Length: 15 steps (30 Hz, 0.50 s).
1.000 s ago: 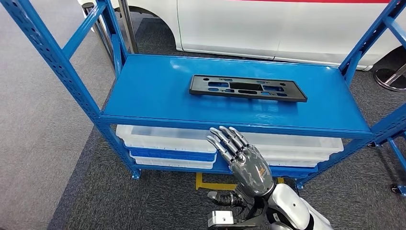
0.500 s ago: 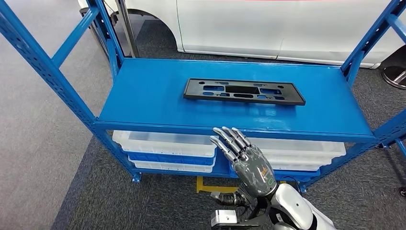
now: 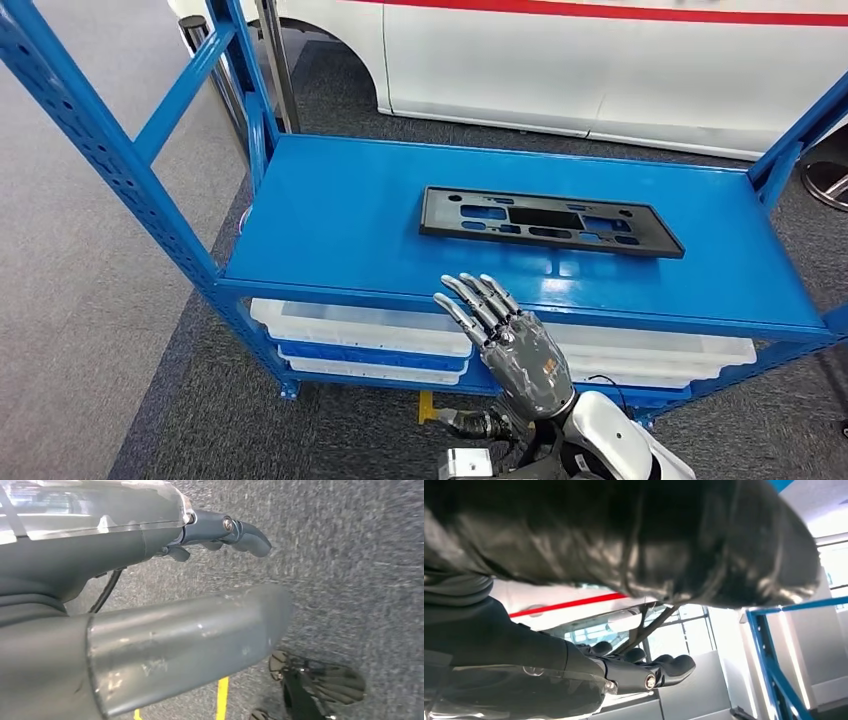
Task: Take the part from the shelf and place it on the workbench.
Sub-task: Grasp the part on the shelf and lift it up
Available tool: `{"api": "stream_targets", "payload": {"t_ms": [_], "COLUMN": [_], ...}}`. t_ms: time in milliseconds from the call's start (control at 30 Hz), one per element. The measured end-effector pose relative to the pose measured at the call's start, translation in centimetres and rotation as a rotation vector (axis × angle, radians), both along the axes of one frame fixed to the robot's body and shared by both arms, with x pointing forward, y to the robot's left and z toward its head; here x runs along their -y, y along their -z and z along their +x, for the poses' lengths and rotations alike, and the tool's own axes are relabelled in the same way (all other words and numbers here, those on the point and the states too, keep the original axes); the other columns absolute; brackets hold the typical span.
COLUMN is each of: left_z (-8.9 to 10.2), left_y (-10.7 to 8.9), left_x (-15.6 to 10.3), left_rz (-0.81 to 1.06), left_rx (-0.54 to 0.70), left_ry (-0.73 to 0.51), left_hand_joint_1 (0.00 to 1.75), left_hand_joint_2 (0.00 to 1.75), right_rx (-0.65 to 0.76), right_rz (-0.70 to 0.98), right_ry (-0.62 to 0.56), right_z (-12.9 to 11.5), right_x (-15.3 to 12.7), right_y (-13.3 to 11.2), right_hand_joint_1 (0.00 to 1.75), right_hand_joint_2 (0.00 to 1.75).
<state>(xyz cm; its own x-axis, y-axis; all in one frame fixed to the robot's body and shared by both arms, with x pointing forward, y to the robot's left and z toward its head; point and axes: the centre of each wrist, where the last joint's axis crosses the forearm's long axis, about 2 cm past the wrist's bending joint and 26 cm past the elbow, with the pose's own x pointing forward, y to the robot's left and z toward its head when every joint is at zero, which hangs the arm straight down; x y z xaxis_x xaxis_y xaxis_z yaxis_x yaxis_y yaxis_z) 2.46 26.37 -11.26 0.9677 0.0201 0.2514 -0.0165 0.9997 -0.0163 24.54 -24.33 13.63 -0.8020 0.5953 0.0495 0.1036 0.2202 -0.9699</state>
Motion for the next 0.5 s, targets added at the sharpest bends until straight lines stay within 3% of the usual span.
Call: {"api": "stream_targets", "payload": {"t_ms": [500], "left_z": [0.2], "left_y": [-0.1], "left_x": [0.7], "left_rz": [-0.017], "left_rx": [0.003], "left_ry": [0.038], "left_hand_joint_1": [0.00], "left_hand_joint_2": [0.00], "right_rx": [-0.011], "right_rz": [-0.010], "right_ry": [0.118], "right_z": [0.5], "right_x": [2.0], "right_y": [0.9], "right_hand_joint_1": [0.00], "right_hand_joint_2": [0.00]}}
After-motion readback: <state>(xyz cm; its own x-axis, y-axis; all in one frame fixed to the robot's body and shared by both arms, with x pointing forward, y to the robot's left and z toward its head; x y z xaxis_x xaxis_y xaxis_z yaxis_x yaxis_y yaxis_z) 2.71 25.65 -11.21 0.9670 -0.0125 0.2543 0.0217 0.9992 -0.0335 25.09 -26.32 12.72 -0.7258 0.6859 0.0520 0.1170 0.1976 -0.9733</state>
